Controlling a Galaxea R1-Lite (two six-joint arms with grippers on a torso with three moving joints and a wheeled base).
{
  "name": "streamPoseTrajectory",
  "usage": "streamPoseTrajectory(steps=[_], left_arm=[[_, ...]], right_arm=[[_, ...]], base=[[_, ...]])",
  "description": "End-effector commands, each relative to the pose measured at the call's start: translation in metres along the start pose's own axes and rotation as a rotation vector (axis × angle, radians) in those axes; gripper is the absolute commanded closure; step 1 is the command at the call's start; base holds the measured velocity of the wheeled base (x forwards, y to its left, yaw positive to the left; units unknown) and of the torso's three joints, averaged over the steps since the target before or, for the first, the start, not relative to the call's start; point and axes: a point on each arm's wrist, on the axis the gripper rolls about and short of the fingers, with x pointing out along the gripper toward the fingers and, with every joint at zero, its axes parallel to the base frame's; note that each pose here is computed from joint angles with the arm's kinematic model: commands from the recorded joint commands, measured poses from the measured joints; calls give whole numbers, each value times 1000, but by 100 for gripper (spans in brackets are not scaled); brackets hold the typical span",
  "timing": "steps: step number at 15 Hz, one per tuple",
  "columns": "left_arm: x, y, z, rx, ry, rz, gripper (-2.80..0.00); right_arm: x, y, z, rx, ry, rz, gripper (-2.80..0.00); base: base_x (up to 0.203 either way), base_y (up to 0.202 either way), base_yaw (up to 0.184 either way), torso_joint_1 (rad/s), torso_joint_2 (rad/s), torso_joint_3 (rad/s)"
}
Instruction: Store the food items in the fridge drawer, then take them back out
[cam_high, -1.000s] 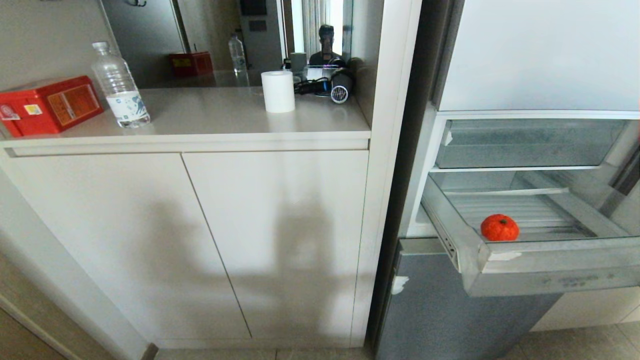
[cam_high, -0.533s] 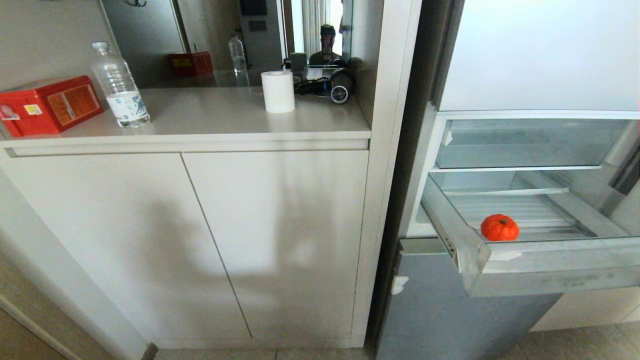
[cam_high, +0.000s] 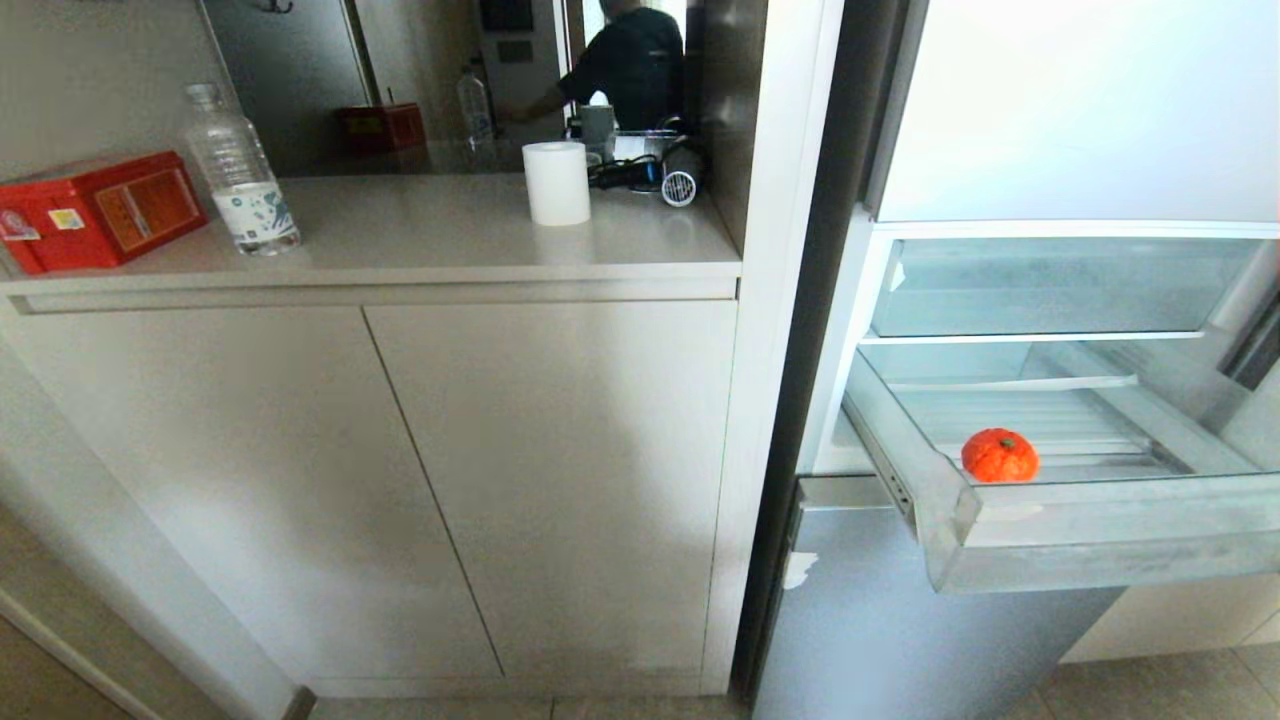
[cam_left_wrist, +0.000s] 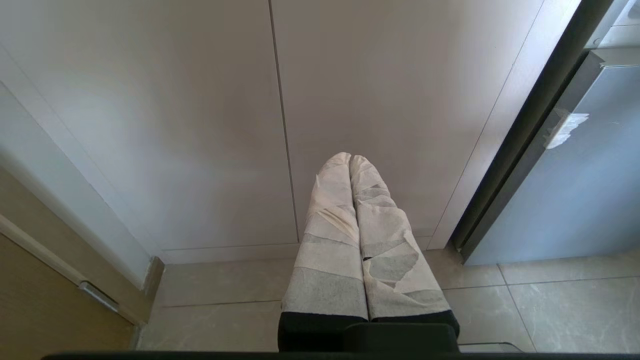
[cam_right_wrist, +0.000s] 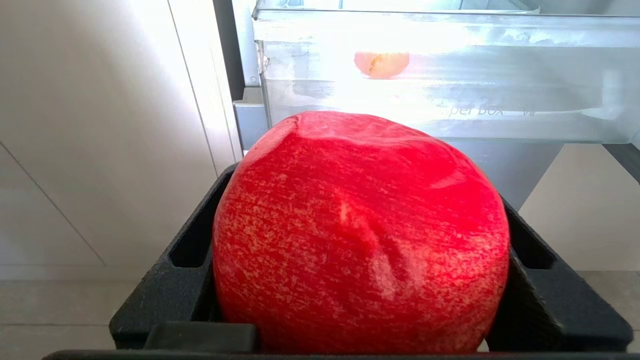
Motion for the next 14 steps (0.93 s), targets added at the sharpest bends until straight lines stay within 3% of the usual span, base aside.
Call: streamPoseTrajectory(steps=[1, 5, 7, 14], left_arm=[[0, 0, 0, 0, 1, 1, 0], [0, 0, 0, 0, 1, 1, 0], [0, 0, 0, 0, 1, 1, 0], [0, 0, 0, 0, 1, 1, 0]], right_arm=[[0, 0, 0, 1, 0, 0, 0], [1, 0, 0, -1, 15, 0, 0], [8, 0, 6, 0, 96, -3, 0], [68, -1, 73, 71, 320, -45, 0]], base=[[0, 0, 0, 0, 0, 0], [0, 0, 0, 0, 0, 0], [0, 0, 0, 0, 0, 0], [0, 0, 0, 0, 0, 0]])
